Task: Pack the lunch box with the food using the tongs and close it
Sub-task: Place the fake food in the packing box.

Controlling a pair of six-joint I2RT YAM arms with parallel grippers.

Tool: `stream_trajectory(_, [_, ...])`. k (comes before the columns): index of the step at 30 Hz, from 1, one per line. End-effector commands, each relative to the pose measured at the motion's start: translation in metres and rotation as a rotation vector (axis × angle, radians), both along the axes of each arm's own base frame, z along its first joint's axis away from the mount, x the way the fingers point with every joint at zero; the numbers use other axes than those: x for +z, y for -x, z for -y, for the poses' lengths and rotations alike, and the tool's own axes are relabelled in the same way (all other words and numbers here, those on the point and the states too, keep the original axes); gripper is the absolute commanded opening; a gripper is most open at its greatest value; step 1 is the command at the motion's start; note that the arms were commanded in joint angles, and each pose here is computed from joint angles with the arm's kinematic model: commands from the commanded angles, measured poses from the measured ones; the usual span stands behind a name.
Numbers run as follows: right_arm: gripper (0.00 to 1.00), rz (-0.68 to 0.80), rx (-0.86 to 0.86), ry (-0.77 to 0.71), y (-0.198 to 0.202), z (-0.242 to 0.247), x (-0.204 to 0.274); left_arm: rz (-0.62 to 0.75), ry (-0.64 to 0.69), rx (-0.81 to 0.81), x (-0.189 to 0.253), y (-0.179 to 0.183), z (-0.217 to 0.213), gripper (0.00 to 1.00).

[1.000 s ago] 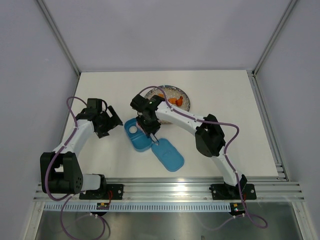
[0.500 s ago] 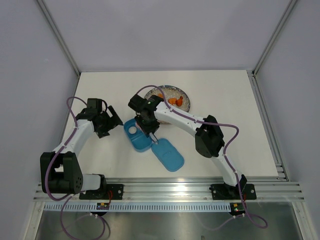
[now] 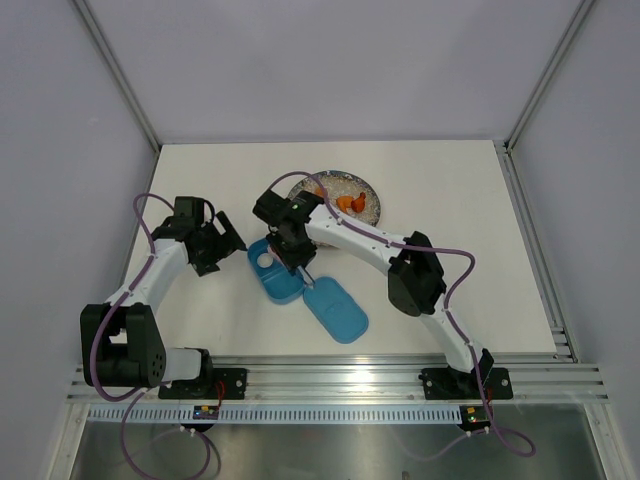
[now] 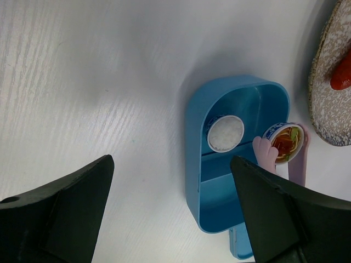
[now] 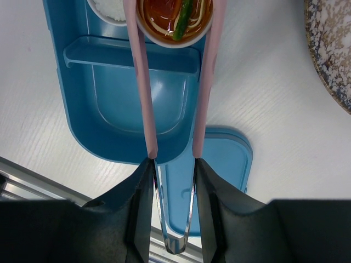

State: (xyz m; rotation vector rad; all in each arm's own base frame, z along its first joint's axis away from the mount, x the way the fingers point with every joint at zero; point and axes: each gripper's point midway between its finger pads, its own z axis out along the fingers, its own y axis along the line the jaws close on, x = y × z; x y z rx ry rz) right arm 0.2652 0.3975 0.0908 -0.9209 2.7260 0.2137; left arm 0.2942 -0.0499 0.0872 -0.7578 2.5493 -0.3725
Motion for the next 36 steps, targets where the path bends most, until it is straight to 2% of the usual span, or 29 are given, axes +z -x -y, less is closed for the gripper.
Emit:
stream_trajectory(1, [0.22, 0.010, 0.031, -0.012, 0.000, -0.009, 0.001, 0.031, 0.009, 0.002, 0.003, -0.006, 0.000, 0.91])
stream_trajectory(9, [0.22, 0.004, 0.017, 0.031, -0.001, -0.004, -0.013, 0.027, 0.003, 0.003, 0.002, -0.004, -0.001, 0.91])
stream_trajectory(24, [0.22, 0.017, 0.060, 0.020, 0.013, -0.014, -0.003, 0.023, 0.017, 0.000, -0.002, -0.003, 0.001, 0.92])
stream_trajectory(36, [0.23, 0.060, 0.026, 0.016, 0.004, -0.015, 0.007, 0.017, 0.036, -0.004, -0.004, -0.003, 0.005, 0.91])
